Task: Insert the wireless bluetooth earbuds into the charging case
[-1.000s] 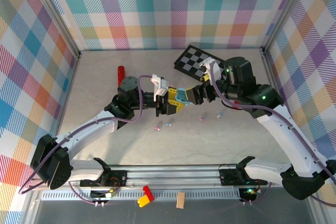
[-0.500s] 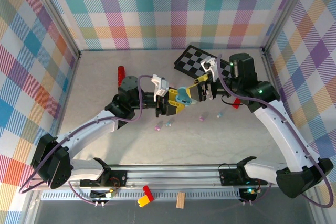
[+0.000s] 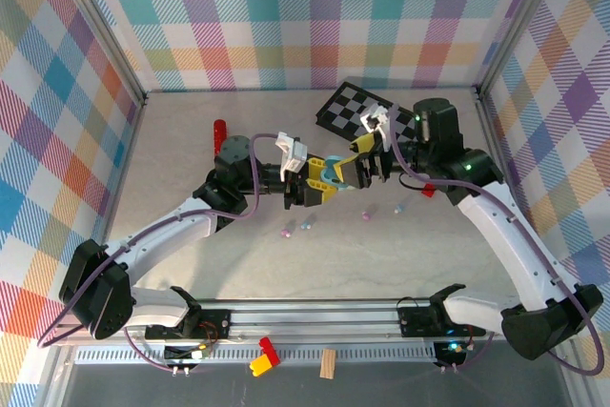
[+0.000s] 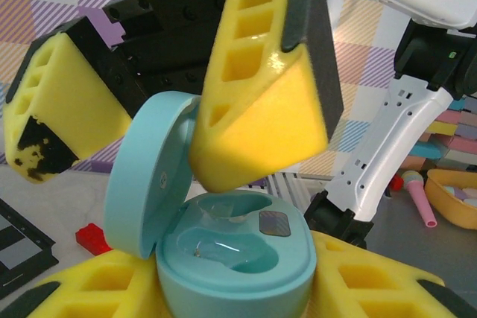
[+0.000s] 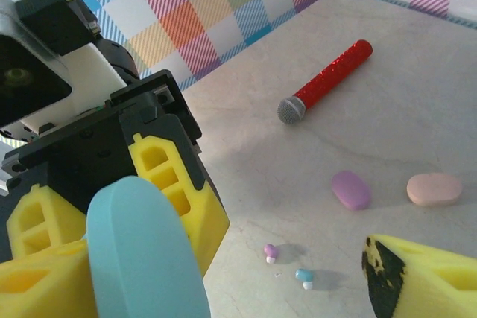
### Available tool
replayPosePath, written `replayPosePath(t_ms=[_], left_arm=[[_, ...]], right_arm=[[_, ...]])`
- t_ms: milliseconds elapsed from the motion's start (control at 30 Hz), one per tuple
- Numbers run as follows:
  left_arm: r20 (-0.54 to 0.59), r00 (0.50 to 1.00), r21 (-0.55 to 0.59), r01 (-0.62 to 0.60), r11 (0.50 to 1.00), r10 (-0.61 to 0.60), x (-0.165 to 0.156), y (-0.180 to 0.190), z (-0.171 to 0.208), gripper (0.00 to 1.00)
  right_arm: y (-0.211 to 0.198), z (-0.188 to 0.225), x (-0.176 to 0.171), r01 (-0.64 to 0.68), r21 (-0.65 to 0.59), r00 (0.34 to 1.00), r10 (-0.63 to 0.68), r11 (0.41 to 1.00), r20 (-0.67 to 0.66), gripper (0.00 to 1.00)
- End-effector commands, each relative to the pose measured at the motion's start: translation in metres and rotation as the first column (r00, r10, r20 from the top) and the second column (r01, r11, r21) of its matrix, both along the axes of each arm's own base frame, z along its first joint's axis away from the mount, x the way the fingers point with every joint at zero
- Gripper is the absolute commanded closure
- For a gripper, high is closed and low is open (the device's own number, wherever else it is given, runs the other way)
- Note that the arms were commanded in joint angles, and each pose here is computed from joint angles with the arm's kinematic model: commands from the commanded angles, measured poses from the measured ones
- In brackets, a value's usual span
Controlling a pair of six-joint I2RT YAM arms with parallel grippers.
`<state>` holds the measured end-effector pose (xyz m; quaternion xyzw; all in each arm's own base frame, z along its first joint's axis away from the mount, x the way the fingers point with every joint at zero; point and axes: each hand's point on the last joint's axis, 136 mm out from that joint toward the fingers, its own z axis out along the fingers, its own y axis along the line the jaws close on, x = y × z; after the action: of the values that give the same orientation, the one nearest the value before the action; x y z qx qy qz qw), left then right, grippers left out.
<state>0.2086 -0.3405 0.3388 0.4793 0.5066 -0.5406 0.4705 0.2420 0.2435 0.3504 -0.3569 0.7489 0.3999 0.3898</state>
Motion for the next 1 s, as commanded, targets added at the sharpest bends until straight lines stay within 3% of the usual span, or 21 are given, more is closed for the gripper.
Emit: replayPosePath(t_ms=[0,433,667,800,967], left_arm=[[0.048,0.998,-0.056,-0.026,0.998,0.029,0.007,0.004,0.014,0.59],[0.033,0.999,-0.088,-0.033,0.996,0.036,0.013,0.008,0.015,0.59],[0.031,0.992,-0.130,-0.119,0.984,0.124,0.031,0.030,0.013,0.59],[0.023,0.986,-0.156,-0.161,0.974,0.167,0.040,0.044,0.011,0.59],[0.015,0.983,-0.181,-0.175,0.968,0.181,0.045,0.056,0.013,0.59]], right_arm=[[-0.004,0.025,-0.012,-0.023,0.062,0.993,0.015,0.998,0.118,0.14],[-0.013,0.036,-0.022,0.000,0.088,0.979,-0.018,0.996,0.201,0.12],[-0.033,0.021,-0.007,0.192,0.121,0.973,-0.206,0.974,0.109,0.16],[-0.060,-0.009,0.012,0.382,0.134,0.924,-0.383,0.914,-0.024,0.18],[-0.113,-0.076,0.036,0.628,0.086,0.763,-0.590,0.774,-0.264,0.23]])
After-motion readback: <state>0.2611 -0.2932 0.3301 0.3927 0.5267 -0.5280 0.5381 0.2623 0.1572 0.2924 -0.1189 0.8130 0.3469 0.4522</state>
